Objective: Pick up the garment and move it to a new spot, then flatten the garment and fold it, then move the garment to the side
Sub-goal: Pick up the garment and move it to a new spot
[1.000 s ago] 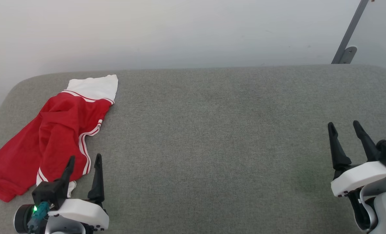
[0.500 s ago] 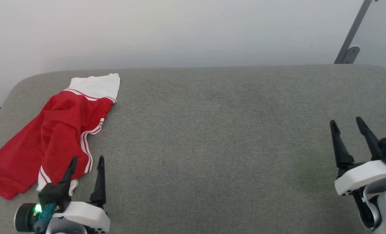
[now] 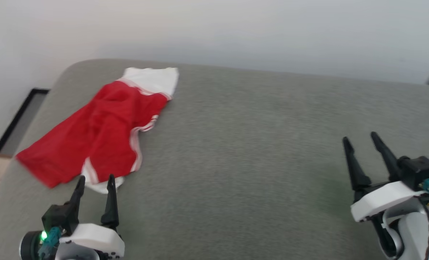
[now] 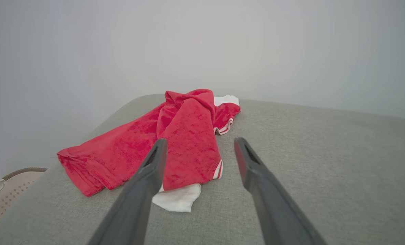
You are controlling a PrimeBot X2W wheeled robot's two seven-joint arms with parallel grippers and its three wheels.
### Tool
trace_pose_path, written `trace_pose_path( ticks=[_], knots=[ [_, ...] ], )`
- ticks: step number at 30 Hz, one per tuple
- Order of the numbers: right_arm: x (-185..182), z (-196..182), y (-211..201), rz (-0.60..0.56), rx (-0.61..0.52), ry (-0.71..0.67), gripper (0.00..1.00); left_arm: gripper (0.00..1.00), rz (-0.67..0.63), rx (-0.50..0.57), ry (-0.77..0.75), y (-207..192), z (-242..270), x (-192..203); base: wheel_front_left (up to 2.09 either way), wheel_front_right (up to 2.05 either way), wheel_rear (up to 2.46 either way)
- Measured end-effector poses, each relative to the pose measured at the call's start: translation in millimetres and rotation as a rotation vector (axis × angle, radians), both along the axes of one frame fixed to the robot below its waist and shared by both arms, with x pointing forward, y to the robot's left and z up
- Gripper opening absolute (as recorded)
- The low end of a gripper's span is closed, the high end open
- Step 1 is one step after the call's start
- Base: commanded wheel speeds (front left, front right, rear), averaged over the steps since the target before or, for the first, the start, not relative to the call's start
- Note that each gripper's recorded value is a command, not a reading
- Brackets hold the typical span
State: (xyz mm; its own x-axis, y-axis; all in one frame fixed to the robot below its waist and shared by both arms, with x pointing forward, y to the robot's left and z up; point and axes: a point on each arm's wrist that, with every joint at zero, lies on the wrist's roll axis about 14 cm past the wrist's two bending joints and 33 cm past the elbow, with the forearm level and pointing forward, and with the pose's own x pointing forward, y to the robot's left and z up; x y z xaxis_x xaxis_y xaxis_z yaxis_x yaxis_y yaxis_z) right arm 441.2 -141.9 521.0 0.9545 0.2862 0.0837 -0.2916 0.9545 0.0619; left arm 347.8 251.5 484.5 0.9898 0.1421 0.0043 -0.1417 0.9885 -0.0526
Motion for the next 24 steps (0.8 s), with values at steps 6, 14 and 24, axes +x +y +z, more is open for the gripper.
trace_pose_path(
  ticks=[6, 14, 24],
  knots=[
    [6, -5, 67, 0.164, 0.03, 0.017, 1.0, 1.0, 0.141, -0.004, 0.024, 34, -8, -37, 0.0, 0.0, 0.0],
    [-7, -10, 153, 0.389, 0.05, 0.045, 1.0, 1.0, 0.32, -0.003, 0.033, 70, -10, -92, 0.0, 0.0, 0.0],
    [-34, -15, 231, 0.603, 0.066, 0.075, 1.0, 1.0, 0.512, -0.067, -0.001, 94, -8, -149, 0.0, 0.0, 0.0]
  ],
)
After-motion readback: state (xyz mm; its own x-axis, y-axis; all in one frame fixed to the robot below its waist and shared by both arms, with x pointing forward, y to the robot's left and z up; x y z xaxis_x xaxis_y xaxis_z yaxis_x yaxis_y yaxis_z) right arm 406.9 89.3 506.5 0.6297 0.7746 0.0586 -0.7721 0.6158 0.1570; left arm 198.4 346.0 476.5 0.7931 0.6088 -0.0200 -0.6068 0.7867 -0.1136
